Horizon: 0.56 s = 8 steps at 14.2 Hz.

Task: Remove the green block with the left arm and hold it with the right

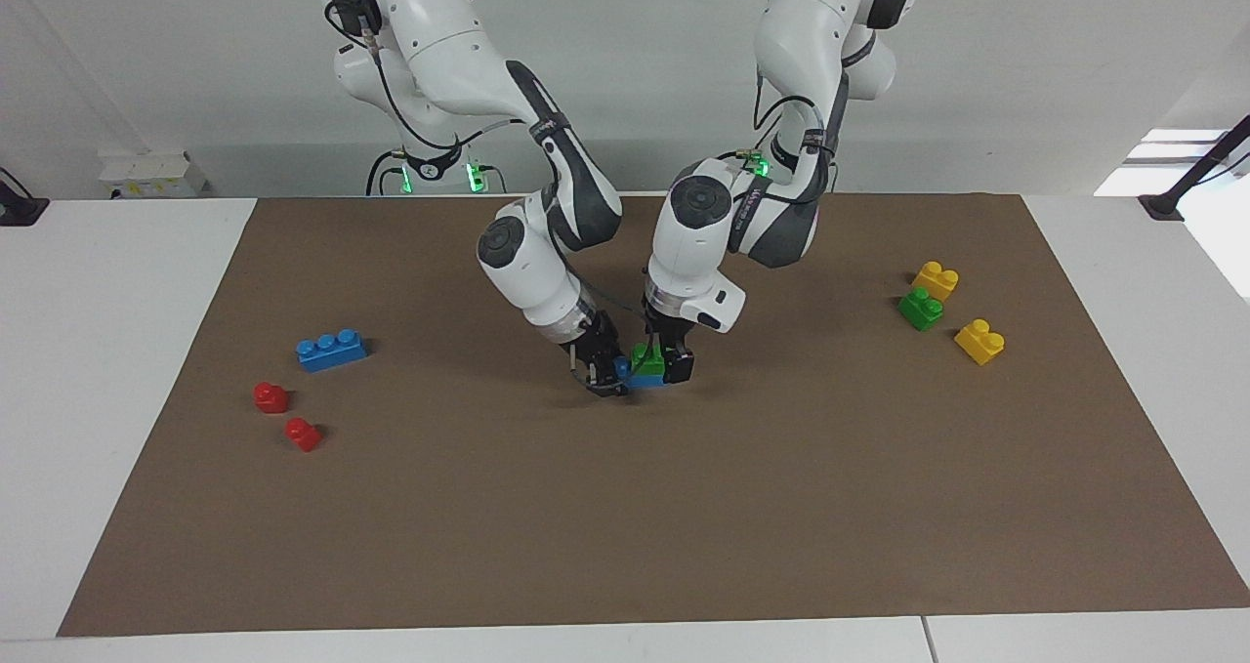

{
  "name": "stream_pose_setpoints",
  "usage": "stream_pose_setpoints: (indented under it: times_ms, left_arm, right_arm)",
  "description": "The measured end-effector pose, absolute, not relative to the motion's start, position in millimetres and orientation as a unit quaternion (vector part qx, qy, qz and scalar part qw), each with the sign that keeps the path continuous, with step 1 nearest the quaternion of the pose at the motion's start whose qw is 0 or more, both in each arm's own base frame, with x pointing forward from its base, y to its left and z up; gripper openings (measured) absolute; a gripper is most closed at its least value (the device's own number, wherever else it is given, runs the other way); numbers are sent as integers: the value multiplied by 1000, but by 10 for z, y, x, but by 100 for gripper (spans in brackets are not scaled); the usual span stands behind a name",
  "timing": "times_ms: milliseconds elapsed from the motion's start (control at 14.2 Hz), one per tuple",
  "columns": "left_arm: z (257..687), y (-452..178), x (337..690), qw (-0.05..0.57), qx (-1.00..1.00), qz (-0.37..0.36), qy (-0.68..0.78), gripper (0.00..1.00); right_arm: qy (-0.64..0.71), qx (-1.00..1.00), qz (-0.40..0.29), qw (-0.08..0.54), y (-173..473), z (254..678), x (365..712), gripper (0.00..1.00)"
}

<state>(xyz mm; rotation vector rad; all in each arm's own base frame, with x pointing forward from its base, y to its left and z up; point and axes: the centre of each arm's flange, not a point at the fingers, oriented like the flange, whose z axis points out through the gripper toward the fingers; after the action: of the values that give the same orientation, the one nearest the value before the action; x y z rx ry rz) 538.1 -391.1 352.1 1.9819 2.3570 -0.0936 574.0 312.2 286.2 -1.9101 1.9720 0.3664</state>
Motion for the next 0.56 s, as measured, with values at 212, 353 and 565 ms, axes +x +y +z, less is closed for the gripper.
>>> stream_pose_setpoints:
  times_ms: [212, 353, 565]
  left_arm:
    - [3502, -3914, 5381, 30, 643, -30, 765, 100]
    - [3497, -3916, 5378, 30, 643, -30, 765, 100]
    - [3480, -3953, 5348, 28, 645, -31, 763, 100]
  right_arm:
    - [700, -677, 130, 185, 3120, 2862, 5741, 40]
    - [705, -670, 135, 188, 3115, 2862, 5743, 34]
    - [712, -660, 132, 199, 3098, 2878, 5770, 34]
